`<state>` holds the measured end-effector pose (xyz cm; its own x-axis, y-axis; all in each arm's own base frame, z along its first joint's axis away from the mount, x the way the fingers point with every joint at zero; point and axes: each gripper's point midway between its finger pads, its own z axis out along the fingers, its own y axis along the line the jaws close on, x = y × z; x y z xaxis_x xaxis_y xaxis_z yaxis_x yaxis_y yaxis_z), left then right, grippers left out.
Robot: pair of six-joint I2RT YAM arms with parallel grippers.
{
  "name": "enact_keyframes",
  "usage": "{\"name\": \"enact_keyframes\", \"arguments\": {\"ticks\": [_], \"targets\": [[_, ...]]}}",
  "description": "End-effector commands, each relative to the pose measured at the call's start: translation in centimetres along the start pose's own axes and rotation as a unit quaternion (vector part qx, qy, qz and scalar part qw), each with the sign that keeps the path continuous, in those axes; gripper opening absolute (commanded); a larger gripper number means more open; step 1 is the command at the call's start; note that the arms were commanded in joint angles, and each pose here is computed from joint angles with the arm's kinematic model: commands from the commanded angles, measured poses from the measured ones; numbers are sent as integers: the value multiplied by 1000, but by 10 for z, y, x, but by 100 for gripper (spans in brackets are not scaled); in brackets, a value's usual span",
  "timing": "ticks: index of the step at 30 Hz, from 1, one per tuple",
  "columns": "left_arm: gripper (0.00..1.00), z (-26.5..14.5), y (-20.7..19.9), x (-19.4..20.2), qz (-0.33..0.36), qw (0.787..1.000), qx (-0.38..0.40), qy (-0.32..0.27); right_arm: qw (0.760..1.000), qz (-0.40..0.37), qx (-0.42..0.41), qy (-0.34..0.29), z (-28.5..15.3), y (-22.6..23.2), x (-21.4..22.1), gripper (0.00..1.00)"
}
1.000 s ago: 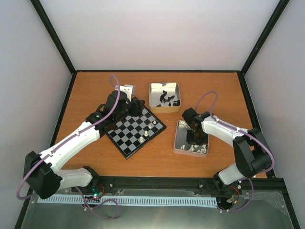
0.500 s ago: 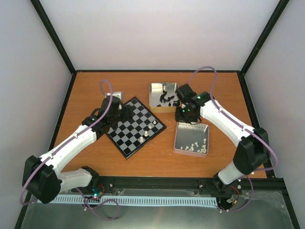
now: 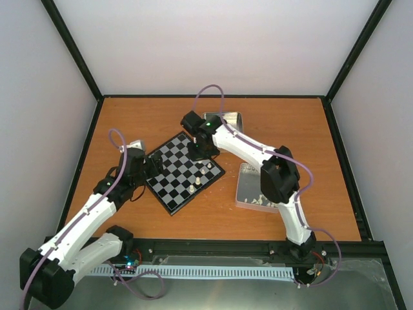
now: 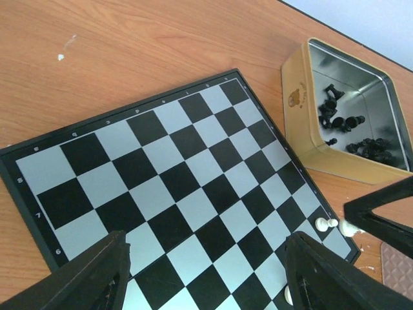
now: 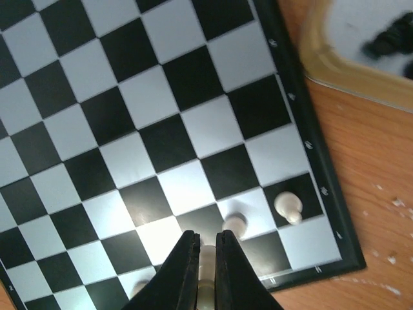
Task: Set up the chess pieces on the board
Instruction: Place the chess piece on the chessboard.
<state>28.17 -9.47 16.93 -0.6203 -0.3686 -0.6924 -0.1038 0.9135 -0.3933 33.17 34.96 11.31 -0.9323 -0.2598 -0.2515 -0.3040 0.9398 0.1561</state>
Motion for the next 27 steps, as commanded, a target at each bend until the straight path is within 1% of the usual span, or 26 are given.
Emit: {"name": "enact_keyframes", "arguments": {"ticks": [1,5,8,10,14,27], "targets": [[66,-4,12,-3,-28,999,-26,-13,999,-39,18,18,6,12,0,7],[66,-9,30,-4,-44,996,-71,-26,998,-59,17,30,18,22,4,7],[66,-18,49,-8,-66,990,-118,-46,996,-69,26,48,28,22,13,8],[66,-25,55,-11,-73,987,-131,-62,995,-78,30,56,34,23,18,8],[66,-31,54,-18,-73,987,-119,-82,994,-86,31,66,46,25,23,8],[66,-26,55,-14,-69,987,-122,-75,991,-92,37,93,64,21,35,10]]}}
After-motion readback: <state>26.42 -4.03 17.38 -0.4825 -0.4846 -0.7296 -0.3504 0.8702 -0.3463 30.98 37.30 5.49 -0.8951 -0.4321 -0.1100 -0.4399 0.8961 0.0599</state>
